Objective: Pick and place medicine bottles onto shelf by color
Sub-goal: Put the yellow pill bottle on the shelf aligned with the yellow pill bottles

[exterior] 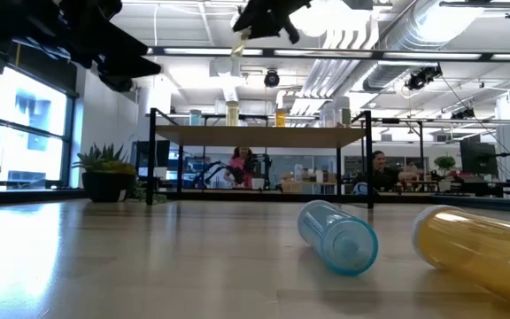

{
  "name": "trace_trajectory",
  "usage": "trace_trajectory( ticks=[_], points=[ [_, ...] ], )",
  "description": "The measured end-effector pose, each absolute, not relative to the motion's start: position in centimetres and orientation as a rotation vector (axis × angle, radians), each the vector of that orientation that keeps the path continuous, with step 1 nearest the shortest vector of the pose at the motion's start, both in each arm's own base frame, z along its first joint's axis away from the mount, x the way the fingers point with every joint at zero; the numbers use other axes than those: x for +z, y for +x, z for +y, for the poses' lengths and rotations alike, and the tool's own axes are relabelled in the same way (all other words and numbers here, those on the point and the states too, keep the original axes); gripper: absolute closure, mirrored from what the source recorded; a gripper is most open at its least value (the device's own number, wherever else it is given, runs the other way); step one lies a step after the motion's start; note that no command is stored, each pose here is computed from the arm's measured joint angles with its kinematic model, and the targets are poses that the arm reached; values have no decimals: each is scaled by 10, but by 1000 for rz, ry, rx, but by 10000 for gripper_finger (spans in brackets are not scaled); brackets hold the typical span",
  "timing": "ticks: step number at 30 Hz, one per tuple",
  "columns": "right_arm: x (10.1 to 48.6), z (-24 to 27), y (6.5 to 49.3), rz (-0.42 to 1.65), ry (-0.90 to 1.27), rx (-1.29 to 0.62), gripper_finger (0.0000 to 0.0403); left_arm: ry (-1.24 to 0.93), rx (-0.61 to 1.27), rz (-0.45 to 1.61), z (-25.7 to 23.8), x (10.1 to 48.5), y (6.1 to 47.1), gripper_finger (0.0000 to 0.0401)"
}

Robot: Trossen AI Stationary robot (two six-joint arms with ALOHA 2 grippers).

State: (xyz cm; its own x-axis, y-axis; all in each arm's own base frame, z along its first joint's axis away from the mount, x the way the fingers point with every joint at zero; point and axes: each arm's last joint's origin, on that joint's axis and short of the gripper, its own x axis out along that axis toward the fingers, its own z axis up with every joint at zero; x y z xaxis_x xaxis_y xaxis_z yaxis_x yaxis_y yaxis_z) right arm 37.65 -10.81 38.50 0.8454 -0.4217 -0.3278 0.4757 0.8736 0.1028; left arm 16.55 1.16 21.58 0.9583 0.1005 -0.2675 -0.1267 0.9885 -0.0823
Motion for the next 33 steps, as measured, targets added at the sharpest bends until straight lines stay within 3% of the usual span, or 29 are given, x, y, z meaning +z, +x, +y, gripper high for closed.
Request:
trace_trajectory(
  ticks=[9,23,33],
  points=[
    [353,-117,410,499,164,-480,297,-104,115,285,11,214,165,185],
    [313,-123,429,602,213,-511,297,-104,115,284,11,214,165,185],
    [308,-117,429,647,200,-533,297,-104,115,284,12,214,165,185]
  ],
)
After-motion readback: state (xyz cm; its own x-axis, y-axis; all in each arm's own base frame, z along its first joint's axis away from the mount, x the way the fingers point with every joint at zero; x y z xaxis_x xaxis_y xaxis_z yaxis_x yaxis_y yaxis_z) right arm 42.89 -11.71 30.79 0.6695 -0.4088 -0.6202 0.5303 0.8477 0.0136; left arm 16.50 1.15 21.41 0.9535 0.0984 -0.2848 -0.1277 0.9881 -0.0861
